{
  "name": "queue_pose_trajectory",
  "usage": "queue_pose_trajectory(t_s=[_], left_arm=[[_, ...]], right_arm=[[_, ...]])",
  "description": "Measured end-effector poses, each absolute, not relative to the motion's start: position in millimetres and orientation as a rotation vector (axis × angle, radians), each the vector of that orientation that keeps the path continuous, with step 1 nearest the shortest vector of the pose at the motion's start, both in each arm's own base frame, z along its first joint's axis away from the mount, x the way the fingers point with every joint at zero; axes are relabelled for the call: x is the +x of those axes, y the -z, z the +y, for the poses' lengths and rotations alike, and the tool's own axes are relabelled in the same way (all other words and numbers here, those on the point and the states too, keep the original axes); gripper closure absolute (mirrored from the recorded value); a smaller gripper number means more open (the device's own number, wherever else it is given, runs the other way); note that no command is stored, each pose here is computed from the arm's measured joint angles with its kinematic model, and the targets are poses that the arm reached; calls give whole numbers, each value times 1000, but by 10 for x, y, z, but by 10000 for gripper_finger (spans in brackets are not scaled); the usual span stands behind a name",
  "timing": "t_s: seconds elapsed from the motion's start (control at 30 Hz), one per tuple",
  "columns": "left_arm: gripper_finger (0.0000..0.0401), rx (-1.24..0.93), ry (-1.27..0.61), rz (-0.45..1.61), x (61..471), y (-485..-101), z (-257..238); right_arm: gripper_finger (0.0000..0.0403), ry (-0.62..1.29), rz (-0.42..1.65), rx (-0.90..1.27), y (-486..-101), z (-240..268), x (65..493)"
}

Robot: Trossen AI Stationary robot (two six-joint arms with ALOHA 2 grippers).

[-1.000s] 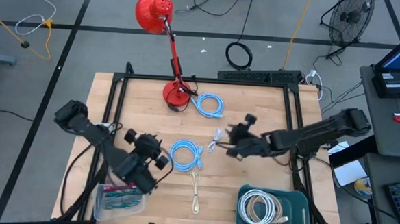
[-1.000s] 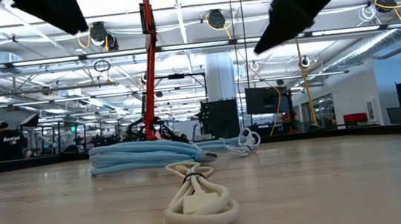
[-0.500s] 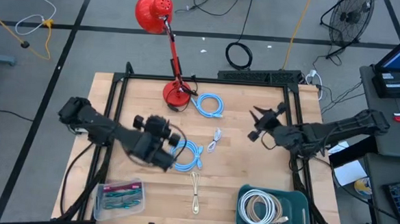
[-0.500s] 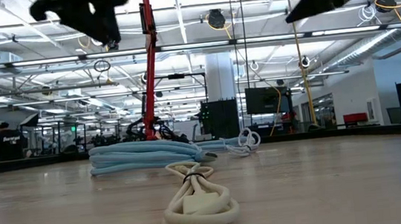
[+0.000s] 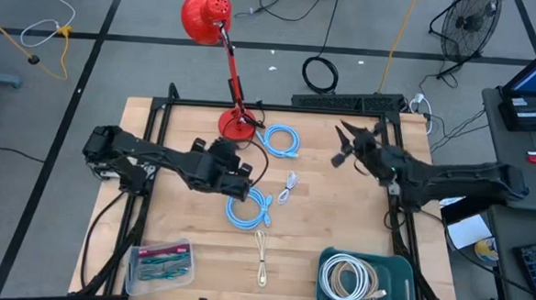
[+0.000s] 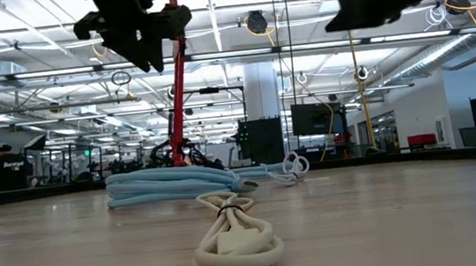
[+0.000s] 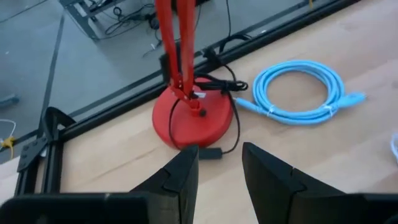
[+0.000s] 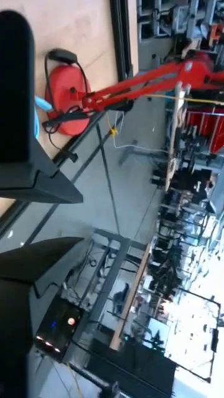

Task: Pick & Place USB Port
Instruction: Put the top blue charger cable into the blue bin

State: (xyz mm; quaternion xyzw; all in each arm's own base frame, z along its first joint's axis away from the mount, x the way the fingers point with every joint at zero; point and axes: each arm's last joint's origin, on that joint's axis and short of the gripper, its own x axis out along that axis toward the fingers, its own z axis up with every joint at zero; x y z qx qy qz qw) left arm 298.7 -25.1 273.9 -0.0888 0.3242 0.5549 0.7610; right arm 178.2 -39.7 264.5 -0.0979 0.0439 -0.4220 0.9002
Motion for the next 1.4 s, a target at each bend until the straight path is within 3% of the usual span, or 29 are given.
queue_pose_trajectory(t_s=[0.2,0.5,0.67,1.0,1.4], left_arm=[[272,-179,-1177,712,2983,-2739,-329],[272,-164,-1138,718,2967,-2738,-444],[272,-175,-1106,742,2955,-2731,-514],[272,-175,-1062,734,2921,-2730,-674],[272,-174,-1036,735,2899,-2728,-762]], right_arm=[[314,816,137,-78,-2576,-896,2025],[312,527,353,38,-2371,-1504,2563],[277,381,522,111,-2268,-1678,2877],[180,209,777,104,-2123,-1561,3402],[183,81,894,2,-1814,-1360,3552]])
